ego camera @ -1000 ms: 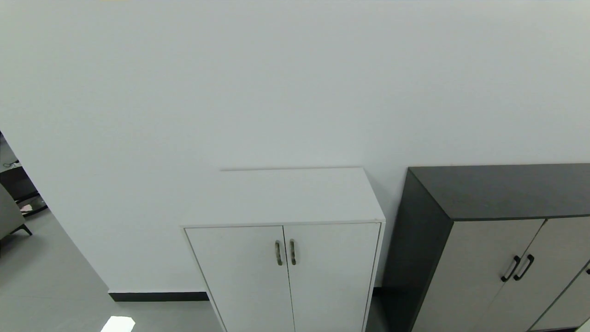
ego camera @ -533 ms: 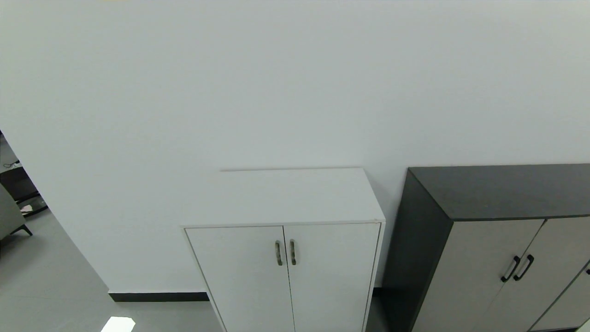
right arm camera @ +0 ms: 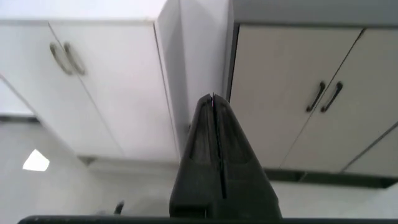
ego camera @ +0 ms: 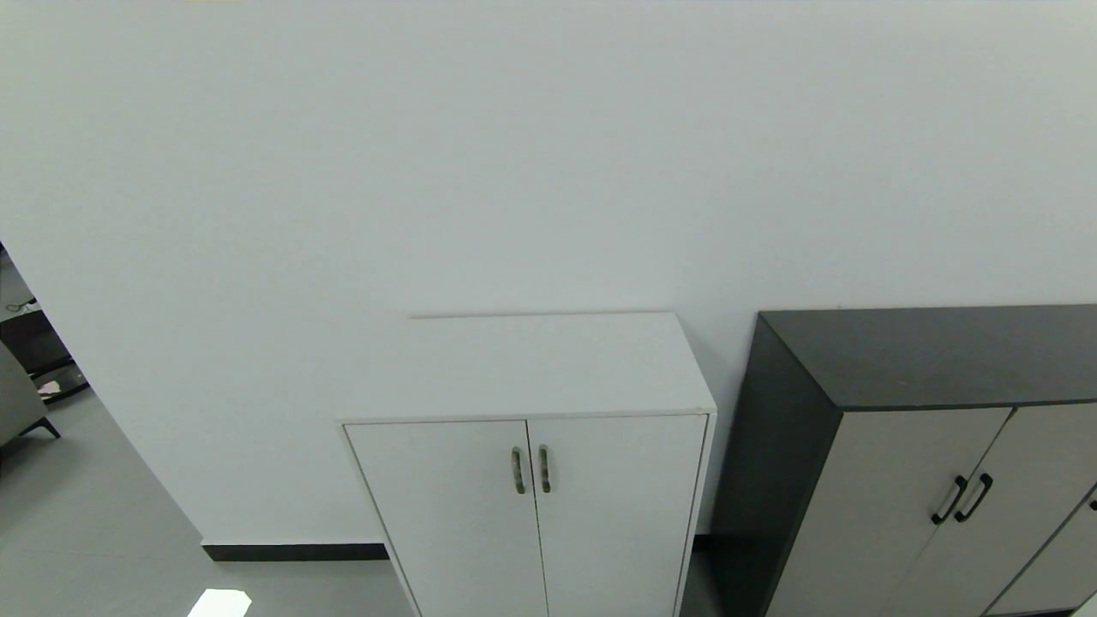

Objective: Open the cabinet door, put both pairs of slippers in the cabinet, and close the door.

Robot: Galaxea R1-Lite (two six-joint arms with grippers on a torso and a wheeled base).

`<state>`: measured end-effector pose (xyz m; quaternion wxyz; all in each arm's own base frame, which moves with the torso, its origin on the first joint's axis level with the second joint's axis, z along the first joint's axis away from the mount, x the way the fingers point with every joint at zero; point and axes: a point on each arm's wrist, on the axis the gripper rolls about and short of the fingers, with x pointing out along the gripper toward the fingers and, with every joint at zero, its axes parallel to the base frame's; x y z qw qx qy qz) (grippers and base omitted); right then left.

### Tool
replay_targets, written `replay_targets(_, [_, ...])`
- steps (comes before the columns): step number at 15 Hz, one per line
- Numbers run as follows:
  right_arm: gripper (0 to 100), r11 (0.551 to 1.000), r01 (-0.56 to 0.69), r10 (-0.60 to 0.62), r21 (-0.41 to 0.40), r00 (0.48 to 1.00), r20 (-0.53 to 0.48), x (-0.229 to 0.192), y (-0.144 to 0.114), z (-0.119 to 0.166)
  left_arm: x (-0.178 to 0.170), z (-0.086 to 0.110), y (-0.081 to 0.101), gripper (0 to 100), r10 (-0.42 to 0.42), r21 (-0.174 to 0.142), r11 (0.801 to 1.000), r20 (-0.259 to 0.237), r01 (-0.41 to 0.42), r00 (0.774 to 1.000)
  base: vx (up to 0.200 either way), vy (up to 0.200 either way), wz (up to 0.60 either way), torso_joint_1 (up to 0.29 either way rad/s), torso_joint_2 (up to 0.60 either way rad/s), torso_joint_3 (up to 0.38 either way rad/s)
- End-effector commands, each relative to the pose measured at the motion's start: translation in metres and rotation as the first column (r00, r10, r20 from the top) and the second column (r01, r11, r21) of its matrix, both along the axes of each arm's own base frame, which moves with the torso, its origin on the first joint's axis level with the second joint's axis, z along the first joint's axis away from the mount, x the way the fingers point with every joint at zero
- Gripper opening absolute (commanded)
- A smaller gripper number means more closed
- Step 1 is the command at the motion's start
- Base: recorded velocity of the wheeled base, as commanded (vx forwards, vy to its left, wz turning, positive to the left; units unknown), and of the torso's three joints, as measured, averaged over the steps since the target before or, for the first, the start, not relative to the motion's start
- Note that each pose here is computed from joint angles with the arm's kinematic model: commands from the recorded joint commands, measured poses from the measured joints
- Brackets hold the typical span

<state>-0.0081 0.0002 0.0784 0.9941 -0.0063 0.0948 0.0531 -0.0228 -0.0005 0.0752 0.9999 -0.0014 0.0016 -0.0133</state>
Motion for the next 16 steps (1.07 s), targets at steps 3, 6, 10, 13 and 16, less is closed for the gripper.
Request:
replay_targets(3, [0,0.999,0.015,-0.019,0.043,0.995,0.096,-0.0075,-0.0004,-0.0008,0.0,0.0,0.0,0,0.002,0.0,1.0,0.0,-0.002,1.0,0.0,0.0,0.0,0.0,0.0,0.0])
replay_targets(6, [0,0.998,0.059,-0.063,0.032,0.99,0.129,-0.0102,-0.0001,-0.0013,0.0,0.0,0.0,0,0.002,0.001,1.0,0.0,-0.002,1.0,0.0,0.0,0.0,0.0,0.0,0.0])
replay_targets(10, [0,0.99,0.109,-0.124,0.092,0.975,0.185,-0.0145,-0.0001,-0.0023,0.0,0.0,0.0,0,0.001,0.004,1.0,0.0,-0.001,1.0,0.0,0.0,0.0,0.0,0.0,0.0])
replay_targets(13, [0,0.99,0.113,-0.127,0.081,0.975,0.184,-0.0145,-0.0002,-0.0024,0.0,0.0,0.0,0,-0.001,0.004,1.0,0.0,0.001,1.0,0.0,0.0,0.0,0.0,0.0,0.0])
replay_targets(16, [0,0.991,0.109,-0.121,0.073,0.975,0.185,-0.0145,-0.0001,-0.0024,0.0,0.0,0.0,0,0.001,0.004,1.0,0.0,-0.001,1.0,0.0,0.0,0.0,0.0,0.0,0.0])
